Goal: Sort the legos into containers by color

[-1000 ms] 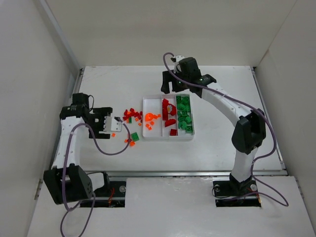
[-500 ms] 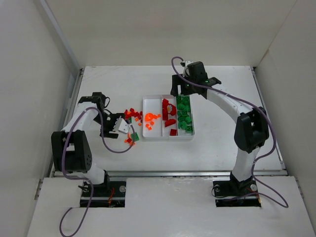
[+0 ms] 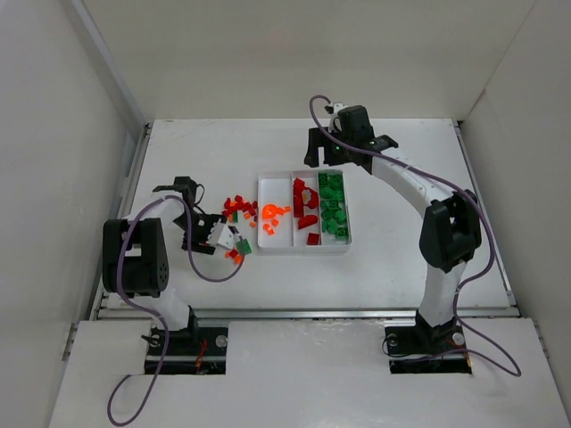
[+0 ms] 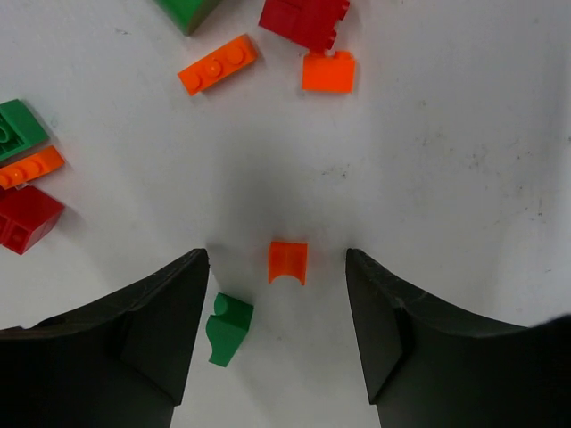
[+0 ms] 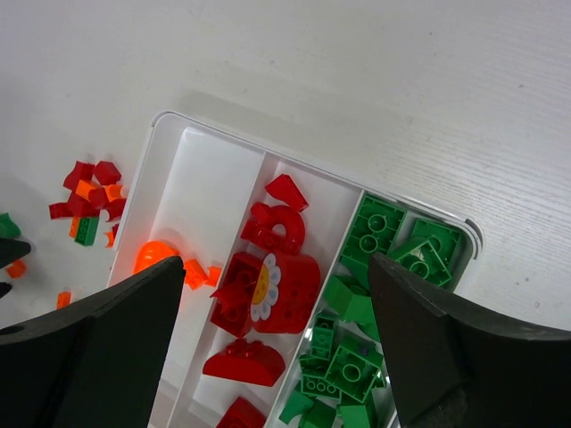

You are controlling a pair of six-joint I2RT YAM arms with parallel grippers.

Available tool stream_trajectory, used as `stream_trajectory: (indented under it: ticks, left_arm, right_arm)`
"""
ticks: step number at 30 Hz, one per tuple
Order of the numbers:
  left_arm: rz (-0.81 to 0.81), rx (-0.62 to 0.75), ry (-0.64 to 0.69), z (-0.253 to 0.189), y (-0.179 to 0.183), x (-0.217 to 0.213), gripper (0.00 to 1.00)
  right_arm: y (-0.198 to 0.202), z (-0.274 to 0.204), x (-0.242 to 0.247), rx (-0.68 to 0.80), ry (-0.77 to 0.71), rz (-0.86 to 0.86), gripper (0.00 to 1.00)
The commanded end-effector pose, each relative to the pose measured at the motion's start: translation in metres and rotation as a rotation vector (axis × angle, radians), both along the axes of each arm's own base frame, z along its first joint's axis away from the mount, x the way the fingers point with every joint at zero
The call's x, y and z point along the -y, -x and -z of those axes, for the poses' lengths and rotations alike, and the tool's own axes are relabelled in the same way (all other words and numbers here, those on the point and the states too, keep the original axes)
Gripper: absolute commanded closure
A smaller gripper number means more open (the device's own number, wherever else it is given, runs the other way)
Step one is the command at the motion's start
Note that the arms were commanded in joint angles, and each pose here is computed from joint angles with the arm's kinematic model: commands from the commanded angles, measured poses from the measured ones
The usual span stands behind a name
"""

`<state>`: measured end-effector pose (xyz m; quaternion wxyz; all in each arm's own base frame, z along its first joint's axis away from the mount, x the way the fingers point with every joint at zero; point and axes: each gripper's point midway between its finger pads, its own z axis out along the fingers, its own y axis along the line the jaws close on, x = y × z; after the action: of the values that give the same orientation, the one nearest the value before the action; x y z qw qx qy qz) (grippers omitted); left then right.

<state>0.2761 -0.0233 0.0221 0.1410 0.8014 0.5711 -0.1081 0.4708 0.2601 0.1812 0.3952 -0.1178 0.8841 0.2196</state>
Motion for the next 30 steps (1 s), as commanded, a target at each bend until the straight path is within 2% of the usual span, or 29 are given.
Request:
stream_trajectory:
  ticks: [1, 7, 8, 11, 14, 16, 19, 22, 25, 28, 30]
  left_arm:
    - [0.136, 0.109, -0.020, 0.000, -0.021, -0.005, 0.41]
    - [0.152, 0.102, -0.056, 0.006, -0.020, -0.014, 0.51]
    - [0.167, 0.074, -0.077, 0.012, -0.010, -0.018, 0.55]
    - [0.204, 0.098, -0.078, 0.008, -0.008, -0.017, 0.61]
    - [0.241, 0.101, -0.032, 0.009, 0.003, -0.003, 0.73]
    - [0.250, 0.106, -0.023, 0.008, 0.006, 0.001, 0.73]
    - [0.270, 0.115, -0.014, 0.007, 0.012, 0.005, 0.60]
    - [0.279, 0.129, -0.015, 0.009, 0.010, 0.008, 0.55]
    - [0.262, 0.107, -0.013, 0.013, 0.009, 0.008, 0.55]
    - [0.239, 0.096, -0.036, 0.014, 0.003, 0.003, 0.62]
    - [0.240, 0.093, -0.068, 0.014, 0.001, -0.003, 0.70]
  right_arm:
    - [-0.010, -0.027, -0.009, 0.065, -0.045, -0.012, 0.11]
    - [-0.010, -0.027, -0.009, 0.065, -0.045, -0.012, 0.11]
    - [-0.010, -0.027, -0.009, 0.065, -0.045, -0.012, 0.11]
    - [-0.013, -0.027, -0.003, 0.065, -0.044, -0.001, 0.11]
    - [-0.013, -0.027, -0.003, 0.065, -0.044, -0.001, 0.11]
    - [-0.013, -0.027, -0.003, 0.065, -0.044, -0.001, 0.11]
    - [-0.011, -0.023, -0.003, 0.057, -0.040, -0.001, 0.11]
    - [-0.008, -0.020, -0.001, 0.048, -0.037, -0.001, 0.11]
    - [-0.006, -0.020, 0.000, 0.047, -0.036, -0.001, 0.11]
    - [-0.005, -0.021, 0.003, 0.053, -0.027, 0.014, 0.11]
    - [-0.004, -0.021, 0.006, 0.054, -0.022, 0.021, 0.11]
